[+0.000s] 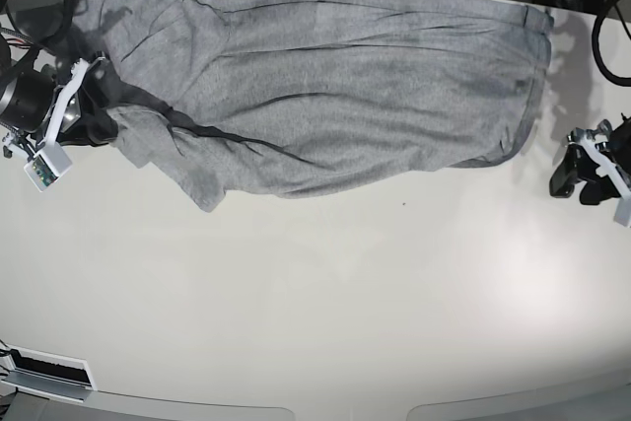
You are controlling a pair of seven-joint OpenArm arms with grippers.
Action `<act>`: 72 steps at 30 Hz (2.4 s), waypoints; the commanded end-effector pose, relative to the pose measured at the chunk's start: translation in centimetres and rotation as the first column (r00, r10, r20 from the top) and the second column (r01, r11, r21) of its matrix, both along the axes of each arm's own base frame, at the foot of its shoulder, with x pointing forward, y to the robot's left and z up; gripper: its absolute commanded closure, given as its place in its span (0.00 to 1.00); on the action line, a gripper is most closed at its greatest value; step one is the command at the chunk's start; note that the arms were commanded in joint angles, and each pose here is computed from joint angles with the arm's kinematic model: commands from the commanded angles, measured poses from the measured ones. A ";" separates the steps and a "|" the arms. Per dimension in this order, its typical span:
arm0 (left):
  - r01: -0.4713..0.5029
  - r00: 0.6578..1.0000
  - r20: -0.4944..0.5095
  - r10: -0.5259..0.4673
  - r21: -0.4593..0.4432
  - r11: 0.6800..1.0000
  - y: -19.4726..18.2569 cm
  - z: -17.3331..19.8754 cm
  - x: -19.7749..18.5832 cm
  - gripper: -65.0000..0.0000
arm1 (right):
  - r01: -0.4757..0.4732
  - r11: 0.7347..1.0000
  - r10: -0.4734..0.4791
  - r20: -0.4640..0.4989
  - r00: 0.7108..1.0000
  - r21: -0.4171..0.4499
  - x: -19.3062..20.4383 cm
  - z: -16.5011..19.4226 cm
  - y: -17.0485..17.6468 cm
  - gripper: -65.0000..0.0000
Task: Layout the t-shirt on the table in an organized manner, then fold the t-shirt properly
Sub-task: 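Grasp the shirt corner with the left gripper and drag it outward, then hold both shirt ends and stretch the folded shirt lengthwise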
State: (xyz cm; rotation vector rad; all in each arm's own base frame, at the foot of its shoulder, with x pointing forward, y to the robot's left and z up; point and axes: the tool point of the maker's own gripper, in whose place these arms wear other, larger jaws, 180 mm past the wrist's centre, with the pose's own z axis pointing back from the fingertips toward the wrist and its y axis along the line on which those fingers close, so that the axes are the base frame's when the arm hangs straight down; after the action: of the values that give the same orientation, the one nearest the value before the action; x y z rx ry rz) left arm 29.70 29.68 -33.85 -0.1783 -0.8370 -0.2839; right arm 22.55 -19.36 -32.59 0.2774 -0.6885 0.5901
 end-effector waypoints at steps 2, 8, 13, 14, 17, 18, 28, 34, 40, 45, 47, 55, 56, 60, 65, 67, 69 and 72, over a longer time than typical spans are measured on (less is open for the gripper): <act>0.001 1.000 0.005 -0.001 -0.005 1.000 0.4 0.1 1.0 0.43 | -0.004 1.000 0.003 0.044 0.999 0.026 0.6 1.1 0.4 1.00; 0.000 0.994 -0.107 -0.007 -0.071 0.997 0.1 -4.3 2.6 0.43 | 0.013 0.997 -0.016 0.045 0.999 0.073 0.6 0.8 1.5 1.00; 0.014 0.982 -0.186 -0.038 -0.129 0.992 -1.2 -7.2 3.5 0.43 | 0.017 0.997 -0.021 0.043 0.999 0.080 0.5 0.7 1.7 1.00; 0.015 0.979 -0.199 -0.043 -0.142 0.990 -1.5 -7.7 3.6 0.43 | 0.017 0.997 -0.020 0.043 0.999 0.080 0.5 0.7 1.7 1.00; 0.022 0.969 -0.240 -0.065 -0.178 0.984 -2.4 -9.2 3.2 0.43 | 0.017 0.997 -0.020 0.044 0.999 0.080 0.5 0.7 1.7 1.00; 0.033 0.965 -0.249 -0.080 -0.188 0.982 -2.8 -9.5 3.0 0.44 | 0.017 0.997 -0.020 0.044 0.999 0.081 0.5 0.7 1.7 1.00; 0.055 0.967 -0.233 -0.101 -0.194 0.980 -3.4 -9.0 3.9 1.00 | 0.017 0.996 -0.022 0.054 0.998 0.089 0.7 0.9 1.8 1.00; 0.058 0.972 -0.210 -0.102 -0.208 0.976 -3.0 -6.4 6.2 1.00 | 0.018 0.995 -0.026 0.071 0.997 0.102 1.0 1.2 2.0 1.00; 0.045 0.977 -0.193 -0.092 -0.233 0.971 -1.4 -3.0 7.9 1.00 | 0.018 0.995 -0.026 0.071 0.997 0.102 1.0 1.2 2.0 1.00; -0.001 0.987 -0.157 -0.032 -0.205 0.979 2.0 -0.7 8.2 1.00 | 0.019 0.995 -0.026 0.071 0.997 0.101 1.0 1.2 2.0 1.00; -0.026 0.988 -0.152 -0.004 -0.193 0.981 3.4 0.1 8.1 1.00 | 0.018 0.995 -0.026 0.071 0.997 0.101 1.0 1.2 2.0 1.00; -0.122 0.981 -0.174 0.088 -0.195 0.973 7.1 1.8 6.9 1.00 | 0.018 0.995 -0.026 0.071 0.997 0.101 1.0 1.2 2.0 1.00; -0.143 0.977 -0.185 0.106 -0.198 0.970 7.4 1.5 6.7 1.00 | 0.019 0.995 -0.026 0.071 0.997 0.101 1.0 1.2 2.0 1.00; -0.148 0.968 -0.230 0.102 -0.196 0.969 7.1 -0.2 5.2 1.00 | 0.019 0.995 -0.026 0.071 0.997 0.101 1.0 1.2 2.0 1.00; -0.145 0.965 -0.247 0.093 -0.201 0.969 6.8 -1.7 3.8 1.00 | 0.016 0.995 -0.024 0.074 0.997 0.102 1.1 1.3 2.0 1.00; -0.148 0.962 -0.255 0.095 -0.200 0.969 6.9 -2.1 3.4 1.00 | 0.015 0.995 -0.023 0.075 0.997 0.102 1.1 1.3 2.0 1.00; -0.149 0.961 -0.259 0.095 -0.199 0.969 6.9 -2.2 3.3 1.00 | 0.015 0.995 -0.022 0.068 0.997 0.096 1.0 1.2 2.0 1.00; -0.150 0.963 -0.253 0.096 -0.203 0.968 6.9 -2.0 3.4 1.00 | 0.013 0.997 -0.016 0.044 0.999 0.075 0.6 0.8 1.8 1.00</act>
State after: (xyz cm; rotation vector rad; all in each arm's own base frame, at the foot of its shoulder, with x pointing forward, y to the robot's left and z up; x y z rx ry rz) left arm 31.77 35.63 -38.11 -0.3713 -0.5656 -0.0388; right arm 22.52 -17.56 -33.03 0.3322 -0.7110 0.5425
